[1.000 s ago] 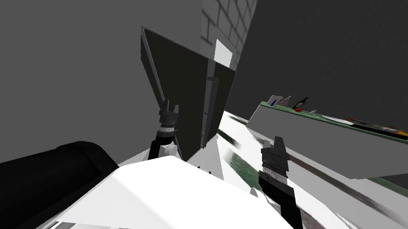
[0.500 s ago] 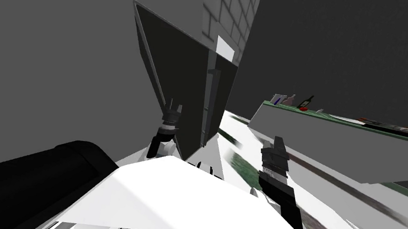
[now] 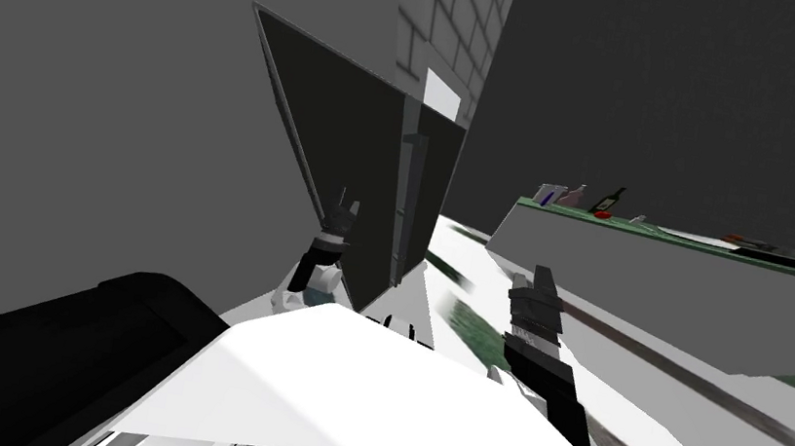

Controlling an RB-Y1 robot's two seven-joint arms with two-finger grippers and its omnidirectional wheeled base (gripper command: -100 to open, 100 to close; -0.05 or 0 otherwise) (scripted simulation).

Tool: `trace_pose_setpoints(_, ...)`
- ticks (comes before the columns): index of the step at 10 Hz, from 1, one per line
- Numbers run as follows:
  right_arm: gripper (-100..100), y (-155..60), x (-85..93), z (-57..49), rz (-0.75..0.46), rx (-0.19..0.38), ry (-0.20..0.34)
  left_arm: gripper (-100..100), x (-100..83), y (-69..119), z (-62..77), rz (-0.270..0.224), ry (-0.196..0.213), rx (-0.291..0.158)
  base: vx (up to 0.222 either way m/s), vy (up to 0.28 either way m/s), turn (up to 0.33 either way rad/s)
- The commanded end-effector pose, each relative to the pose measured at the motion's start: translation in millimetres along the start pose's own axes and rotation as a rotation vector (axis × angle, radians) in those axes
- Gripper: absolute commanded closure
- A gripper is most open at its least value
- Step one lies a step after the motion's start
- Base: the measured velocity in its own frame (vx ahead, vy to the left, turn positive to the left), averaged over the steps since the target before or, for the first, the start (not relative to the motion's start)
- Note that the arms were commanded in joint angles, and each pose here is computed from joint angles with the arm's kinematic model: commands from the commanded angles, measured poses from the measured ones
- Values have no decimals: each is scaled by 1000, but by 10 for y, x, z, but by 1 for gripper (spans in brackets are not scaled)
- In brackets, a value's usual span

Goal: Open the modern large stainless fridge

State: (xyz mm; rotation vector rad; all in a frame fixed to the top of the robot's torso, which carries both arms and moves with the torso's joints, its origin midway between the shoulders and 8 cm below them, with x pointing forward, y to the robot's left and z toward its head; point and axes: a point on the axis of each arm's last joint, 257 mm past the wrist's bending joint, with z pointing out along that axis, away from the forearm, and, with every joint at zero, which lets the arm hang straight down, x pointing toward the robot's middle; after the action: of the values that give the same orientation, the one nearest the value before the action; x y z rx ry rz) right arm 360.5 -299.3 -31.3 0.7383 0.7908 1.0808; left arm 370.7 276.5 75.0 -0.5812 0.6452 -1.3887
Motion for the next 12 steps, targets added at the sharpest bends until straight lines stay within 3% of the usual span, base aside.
trace_pose_setpoints(1, 0, 0, 0, 0, 0, 0, 0, -100, -21, 120, 125, 10, 13, -40, 10, -49, 50)
trace_pose_setpoints(2, 0, 0, 0, 0, 0, 0, 0, -100, -46, 97, 250, 17, 21, -30, 18, -53, 102)
trace_pose_setpoints(3, 0, 0, 0, 0, 0, 0, 0, -100, -53, 176, 246, 17, 18, -61, 20, -50, 42)
trace_pose_setpoints(4, 0, 0, 0, 0, 0, 0, 0, -100, -91, 150, 376, 23, 21, -52, 8, -62, 92)
trace_pose_setpoints(6, 0, 0, 0, 0, 0, 0, 0, -100, -101, 258, 376, 23, 17, -94, 12, -49, 19)
trace_pose_setpoints(7, 0, 0, 0, 0, 0, 0, 0, -100, -149, 239, 522, 26, 14, -91, 25, -50, 100)
trace_pose_setpoints(8, 0, 0, 0, 0, 0, 0, 0, -100, -157, 307, 515, 26, 11, -118, 23, -51, 57)
trace_pose_setpoints(9, 0, 0, 0, 0, 0, 0, 0, -100, -219, 262, 645, 28, 3, -105, 6, -68, 113)
trace_pose_setpoints(11, 0, 0, 0, 0, 0, 0, 0, -100, -226, 363, 657, 26, -2, -147, 12, -46, 16)
trace_pose_setpoints(12, 0, 0, 0, 0, 0, 0, 0, -100, -296, 317, 788, 25, -14, -137, 15, -40, 107)
